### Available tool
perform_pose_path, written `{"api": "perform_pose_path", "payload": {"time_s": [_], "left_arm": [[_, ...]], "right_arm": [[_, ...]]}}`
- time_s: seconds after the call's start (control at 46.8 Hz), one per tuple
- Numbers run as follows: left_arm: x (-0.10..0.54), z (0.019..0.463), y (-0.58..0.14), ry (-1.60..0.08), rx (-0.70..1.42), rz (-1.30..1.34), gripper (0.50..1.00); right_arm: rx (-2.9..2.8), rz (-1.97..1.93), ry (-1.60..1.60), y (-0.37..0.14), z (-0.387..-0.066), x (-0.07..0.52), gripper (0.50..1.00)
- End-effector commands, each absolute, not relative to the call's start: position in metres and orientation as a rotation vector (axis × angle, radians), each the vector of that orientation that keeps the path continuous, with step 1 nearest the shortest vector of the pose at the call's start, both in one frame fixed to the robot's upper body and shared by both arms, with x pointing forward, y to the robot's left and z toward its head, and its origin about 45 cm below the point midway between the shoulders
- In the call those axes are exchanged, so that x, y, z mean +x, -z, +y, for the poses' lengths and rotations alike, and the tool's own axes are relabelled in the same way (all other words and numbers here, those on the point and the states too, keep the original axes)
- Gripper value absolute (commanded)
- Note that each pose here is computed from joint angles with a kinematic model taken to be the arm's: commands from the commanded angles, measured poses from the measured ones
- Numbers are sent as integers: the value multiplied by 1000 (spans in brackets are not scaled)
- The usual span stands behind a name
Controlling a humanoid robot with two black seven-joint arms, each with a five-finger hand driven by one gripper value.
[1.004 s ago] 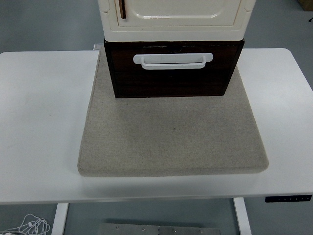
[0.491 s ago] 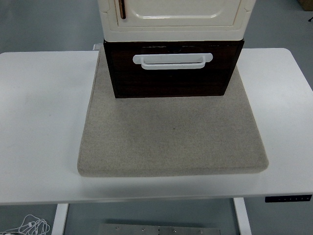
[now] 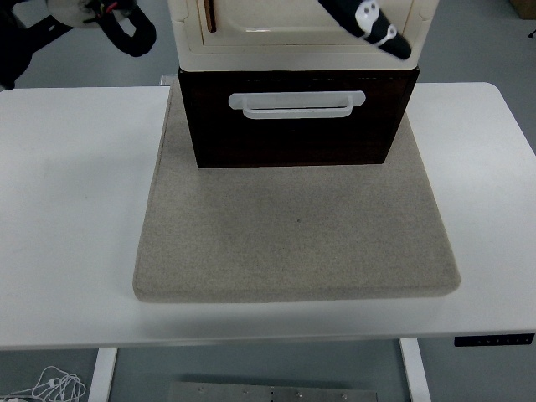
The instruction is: Open the drawer under the combination cabinet
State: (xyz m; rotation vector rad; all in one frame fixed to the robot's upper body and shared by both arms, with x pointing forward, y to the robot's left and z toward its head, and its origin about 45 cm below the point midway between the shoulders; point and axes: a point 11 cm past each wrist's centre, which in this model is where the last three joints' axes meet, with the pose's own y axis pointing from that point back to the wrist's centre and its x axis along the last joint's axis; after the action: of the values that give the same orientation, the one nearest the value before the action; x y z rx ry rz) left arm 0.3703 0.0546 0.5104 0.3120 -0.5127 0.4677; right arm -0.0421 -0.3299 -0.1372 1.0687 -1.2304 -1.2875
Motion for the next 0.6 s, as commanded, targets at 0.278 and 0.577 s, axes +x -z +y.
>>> {"api": "perform_pose_path", "payload": {"time_s": [0.278,0.577], "left_arm": [[366,60,-439,-445,597,-464,1000],[373,72,-418,-474,718,-426,1000]], "right_arm": [[1069,-1230,1287,137,-330,-42,926],[1069,-1230,1287,137,-330,-42,926]]}}
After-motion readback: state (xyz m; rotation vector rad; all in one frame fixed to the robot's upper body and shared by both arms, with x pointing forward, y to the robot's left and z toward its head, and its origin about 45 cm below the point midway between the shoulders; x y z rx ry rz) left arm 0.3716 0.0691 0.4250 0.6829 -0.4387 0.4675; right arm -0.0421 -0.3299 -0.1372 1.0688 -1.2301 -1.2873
